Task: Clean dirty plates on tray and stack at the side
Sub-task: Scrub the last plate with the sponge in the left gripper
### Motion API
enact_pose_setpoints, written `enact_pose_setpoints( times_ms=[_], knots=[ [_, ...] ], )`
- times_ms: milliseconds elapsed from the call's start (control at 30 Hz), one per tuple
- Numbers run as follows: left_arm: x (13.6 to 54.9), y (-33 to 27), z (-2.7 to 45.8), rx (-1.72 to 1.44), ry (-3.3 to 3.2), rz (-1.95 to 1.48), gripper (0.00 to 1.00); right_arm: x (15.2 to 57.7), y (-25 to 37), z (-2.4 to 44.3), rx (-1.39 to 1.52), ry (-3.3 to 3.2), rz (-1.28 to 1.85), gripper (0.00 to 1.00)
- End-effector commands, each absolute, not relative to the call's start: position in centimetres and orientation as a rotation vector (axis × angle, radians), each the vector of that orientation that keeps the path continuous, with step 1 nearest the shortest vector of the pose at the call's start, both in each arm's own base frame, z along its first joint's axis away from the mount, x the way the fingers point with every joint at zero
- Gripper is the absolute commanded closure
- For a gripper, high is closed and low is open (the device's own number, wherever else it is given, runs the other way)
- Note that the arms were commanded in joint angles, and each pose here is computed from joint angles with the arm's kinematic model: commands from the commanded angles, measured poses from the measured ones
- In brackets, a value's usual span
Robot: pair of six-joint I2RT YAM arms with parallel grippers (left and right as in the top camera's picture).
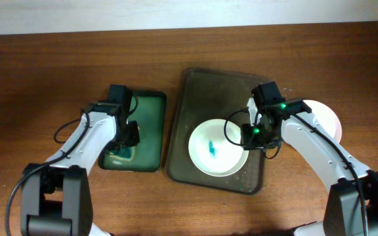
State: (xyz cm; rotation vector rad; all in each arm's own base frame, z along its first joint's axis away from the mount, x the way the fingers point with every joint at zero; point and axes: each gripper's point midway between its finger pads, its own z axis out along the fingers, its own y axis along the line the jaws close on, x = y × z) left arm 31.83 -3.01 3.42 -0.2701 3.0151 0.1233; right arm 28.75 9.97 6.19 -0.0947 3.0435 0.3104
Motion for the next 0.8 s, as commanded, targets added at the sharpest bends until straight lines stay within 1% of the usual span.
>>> enact_pose_setpoints(
  times_ms=[0, 33, 100, 133, 200, 267, 333, 367, 400, 433, 467, 500, 567, 633, 667, 733, 767],
  knots=[
    [33.2, -2.3, 4.8, -0.272, 2.94, 0.168, 0.46, 28.7, 10.2, 6.2, -0.112, 3.045, 0.323, 0.58],
    [33.0, -2.1, 3.6, -0.273, 2.945, 0.184, 0.5, 28.7, 10.2, 6.2, -0.112, 3.045, 0.323, 0.57],
    [32.5, -2.4, 1.6, -0.271, 2.974, 0.16, 0.62, 28.8, 10.2, 6.2, -0.112, 3.045, 0.323, 0.57],
    [32.3, -2.7, 0.6, -0.27, 2.986, 0.133, 0.72, 28.8, 10.2, 6.2, -0.112, 3.045, 0.323, 0.57],
    [32.0, -2.9, -0.6, -0.269, 3.011, 0.128, 1.0, 28.8, 10.2, 6.2, -0.072, 3.047, 0.318, 0.57],
    [32.2, -2.9, -0.4, -0.269, 3.008, 0.126, 1.0, 29.2, 10.1, 6.2, -0.041, 3.035, 0.31, 0.57],
    [32.6, -3.2, 1.3, -0.267, 3.025, 0.109, 1.0, 29.4, 10.2, 6.2, -0.039, 3.026, 0.313, 0.57],
    [33.1, -3.8, 2.7, -0.265, 3.027, 0.065, 1.0, 29.4, 10.1, 6.2, -0.038, 3.026, 0.312, 0.57],
    [34.1, -5.0, 5.1, -0.221, 3.017, -0.03, 1.0, 29.4, 10.1, 6.2, -0.028, 3.027, 0.307, 0.57],
    [35.1, -6.1, 7.4, -0.194, 2.991, -0.123, 1.0, 29.5, 9.8, 6.0, 0.017, 3.032, 0.285, 0.56],
    [35.7, -6.7, 9.0, -0.185, 2.97, -0.16, 1.0, 29.6, 9.2, 5.8, 0.092, 3.034, 0.234, 0.57],
    [36.4, -7.6, 11.7, -0.151, 2.937, -0.181, 1.0, 29.8, 8.3, 5.3, 0.188, 3.033, 0.155, 0.57],
    [36.8, -9.7, 13.5, -0.085, 2.914, -0.234, 1.0, 29.8, 8.6, 4.4, 0.155, 3.058, 0.174, 0.58],
    [36.6, -12.8, 13.8, 0.009, 2.897, -0.316, 1.0, 29.5, 9.6, 3.2, 0.007, 3.097, 0.249, 0.58],
    [36.4, -14.7, 13.5, 0.049, 2.89, -0.332, 1.0, 29.7, 10.5, 2.3, -0.118, 3.102, 0.318, 0.58],
    [35.9, -17.1, 12.7, 0.079, 2.891, -0.35, 1.0, 30.3, 9.9, 1.3, -0.114, 3.103, 0.273, 0.58],
    [35.5, -18.3, 11.8, 0.079, 2.906, -0.357, 1.0, 30.8, 9.7, 0.9, -0.096, 3.095, 0.282, 0.61]
  ],
)
